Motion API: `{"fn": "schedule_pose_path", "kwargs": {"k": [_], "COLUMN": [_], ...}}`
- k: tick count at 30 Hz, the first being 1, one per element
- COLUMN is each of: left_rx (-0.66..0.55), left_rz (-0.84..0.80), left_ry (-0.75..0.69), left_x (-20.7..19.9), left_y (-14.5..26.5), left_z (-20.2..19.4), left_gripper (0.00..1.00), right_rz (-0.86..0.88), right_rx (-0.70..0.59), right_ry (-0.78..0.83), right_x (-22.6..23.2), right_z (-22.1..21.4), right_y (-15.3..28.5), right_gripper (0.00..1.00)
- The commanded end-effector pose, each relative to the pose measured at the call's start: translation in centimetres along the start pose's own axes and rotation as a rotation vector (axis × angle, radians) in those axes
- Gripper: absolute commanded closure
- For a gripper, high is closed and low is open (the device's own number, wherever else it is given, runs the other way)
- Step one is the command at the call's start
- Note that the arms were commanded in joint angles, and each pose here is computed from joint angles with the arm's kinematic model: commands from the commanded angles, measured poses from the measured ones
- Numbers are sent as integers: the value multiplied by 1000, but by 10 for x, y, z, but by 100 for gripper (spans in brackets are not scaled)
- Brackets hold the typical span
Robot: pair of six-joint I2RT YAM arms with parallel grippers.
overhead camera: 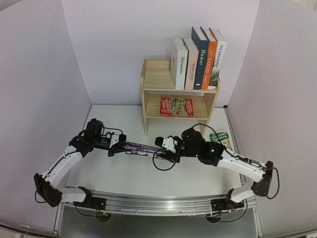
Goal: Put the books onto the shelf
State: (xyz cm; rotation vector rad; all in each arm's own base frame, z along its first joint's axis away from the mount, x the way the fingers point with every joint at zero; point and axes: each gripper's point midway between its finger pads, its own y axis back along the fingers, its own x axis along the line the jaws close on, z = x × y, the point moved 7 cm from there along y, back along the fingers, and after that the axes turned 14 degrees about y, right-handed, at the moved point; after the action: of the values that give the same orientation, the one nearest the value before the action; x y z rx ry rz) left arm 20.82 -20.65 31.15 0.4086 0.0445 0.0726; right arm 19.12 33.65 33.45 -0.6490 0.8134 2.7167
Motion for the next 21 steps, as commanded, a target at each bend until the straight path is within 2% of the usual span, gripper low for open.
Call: {"fn": "schedule_pose_path", "kwargs": {"k": [1,3,5,7,13,17,18,19,21], "left_rx": [21,32,27,26,68,92,95,96,91], "left_rz": [30,34,60,80,121,135,139,140,138], "left_ry": [-15,38,81,91,115,130,131,130,123], "left_x": [-3,-3,1,3,9,12,13,13,13], "left_y": [6,5,5,5,3,1,1,1,1], "left_z": [6,3,5,6,-1,-5,-6,-6,-5], "left_gripper": [100,100,100,100,100,100,100,100,100], "right_rz": [-129,-122,-96,-65,76,148,156,154,113], "right_rx": [-66,-45,-20,-1,8,-53,-47,-19,59], "right_ry": [-24,-33,-13,6,39,35,27,13,-20], "right_x": [-34,-35,-31,-25,-7,-2,-1,-1,-3], "right_z": [38,40,39,39,45,56,56,54,42], "right_y": [8,2,-6,-14,-26,-19,-19,-22,-33], "right_gripper": [10,10,19,22,21,18,20,28,55]}}
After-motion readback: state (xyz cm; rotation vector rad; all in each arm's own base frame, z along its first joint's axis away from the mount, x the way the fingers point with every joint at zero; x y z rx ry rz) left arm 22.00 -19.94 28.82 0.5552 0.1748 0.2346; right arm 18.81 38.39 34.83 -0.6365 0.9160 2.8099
